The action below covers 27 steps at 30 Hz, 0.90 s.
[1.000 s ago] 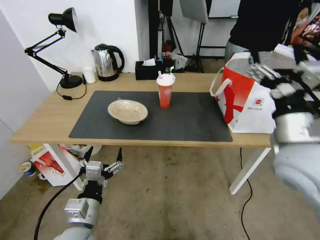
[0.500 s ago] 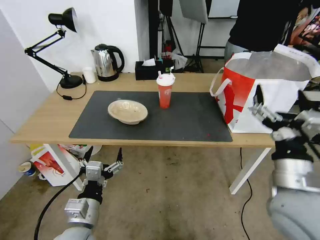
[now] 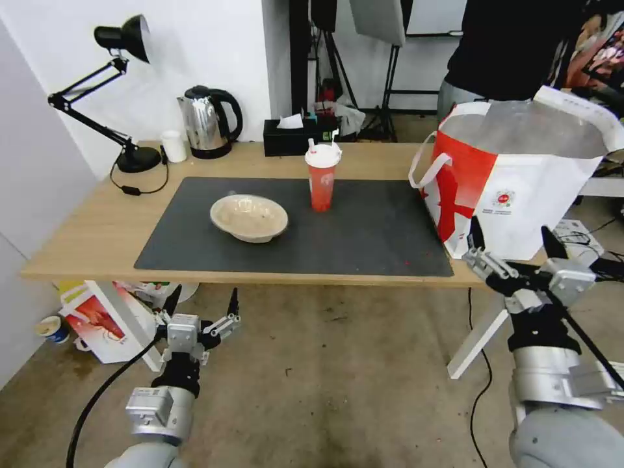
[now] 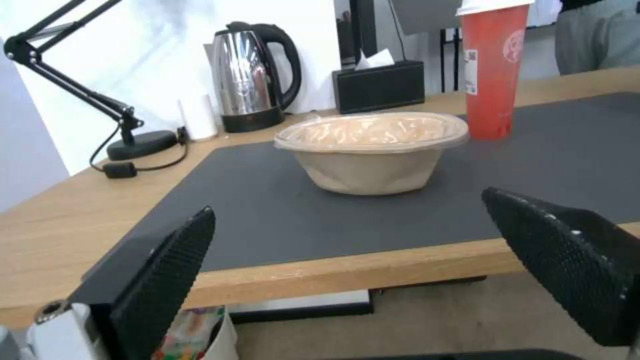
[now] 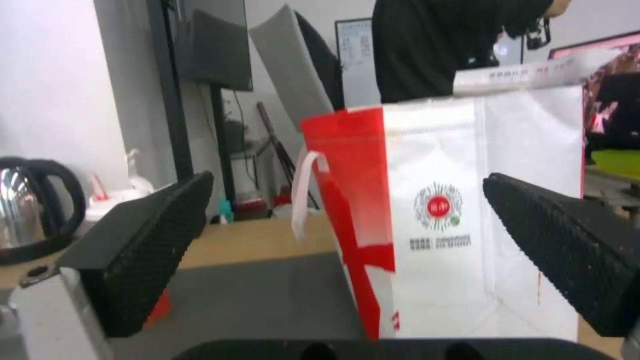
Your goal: Pick up the trash from the table and place it into the takeout bag.
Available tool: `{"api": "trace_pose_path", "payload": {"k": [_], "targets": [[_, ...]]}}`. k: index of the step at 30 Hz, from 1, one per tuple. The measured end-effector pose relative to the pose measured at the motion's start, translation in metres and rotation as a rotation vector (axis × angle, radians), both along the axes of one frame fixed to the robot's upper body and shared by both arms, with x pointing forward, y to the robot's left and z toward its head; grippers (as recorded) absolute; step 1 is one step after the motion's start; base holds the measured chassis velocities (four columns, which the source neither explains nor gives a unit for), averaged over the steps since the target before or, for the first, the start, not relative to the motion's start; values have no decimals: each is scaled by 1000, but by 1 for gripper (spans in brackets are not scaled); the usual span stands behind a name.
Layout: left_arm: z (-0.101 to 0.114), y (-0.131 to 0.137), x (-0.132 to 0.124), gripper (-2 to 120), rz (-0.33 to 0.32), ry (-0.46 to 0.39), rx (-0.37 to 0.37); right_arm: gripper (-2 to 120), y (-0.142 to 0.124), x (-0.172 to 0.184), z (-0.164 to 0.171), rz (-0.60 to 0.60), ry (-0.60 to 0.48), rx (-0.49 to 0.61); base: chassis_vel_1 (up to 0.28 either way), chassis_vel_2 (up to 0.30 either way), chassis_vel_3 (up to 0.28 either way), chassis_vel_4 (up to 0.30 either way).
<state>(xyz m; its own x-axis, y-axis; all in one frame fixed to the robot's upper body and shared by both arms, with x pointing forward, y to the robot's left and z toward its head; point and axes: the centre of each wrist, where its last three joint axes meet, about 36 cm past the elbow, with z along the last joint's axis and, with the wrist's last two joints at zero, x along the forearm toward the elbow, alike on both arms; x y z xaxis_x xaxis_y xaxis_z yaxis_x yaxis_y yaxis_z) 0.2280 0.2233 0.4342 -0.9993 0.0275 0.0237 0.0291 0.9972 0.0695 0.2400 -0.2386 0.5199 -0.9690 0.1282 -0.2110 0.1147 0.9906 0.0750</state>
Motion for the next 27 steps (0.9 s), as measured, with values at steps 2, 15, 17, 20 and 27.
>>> {"api": "trace_pose_path", "payload": {"k": [2,15,17,20,27], "targets": [[0,0,0,100,0,0,0,100,1,-2,-2,-2,20,-4,0,0,0,0],[0,0,0,100,0,0,0,100,3,-14,-10,12,212,-77,0,0,0,0],[0,0,0,100,0,0,0,100,4,-15,-11,20,254,-85,0,0,0,0],[0,0,0,100,0,0,0,100,6,-16,-12,25,282,-87,0,0,0,0],[0,0,0,100,0,0,0,100,6,-14,-11,18,323,-86,0,0,0,0]]}}
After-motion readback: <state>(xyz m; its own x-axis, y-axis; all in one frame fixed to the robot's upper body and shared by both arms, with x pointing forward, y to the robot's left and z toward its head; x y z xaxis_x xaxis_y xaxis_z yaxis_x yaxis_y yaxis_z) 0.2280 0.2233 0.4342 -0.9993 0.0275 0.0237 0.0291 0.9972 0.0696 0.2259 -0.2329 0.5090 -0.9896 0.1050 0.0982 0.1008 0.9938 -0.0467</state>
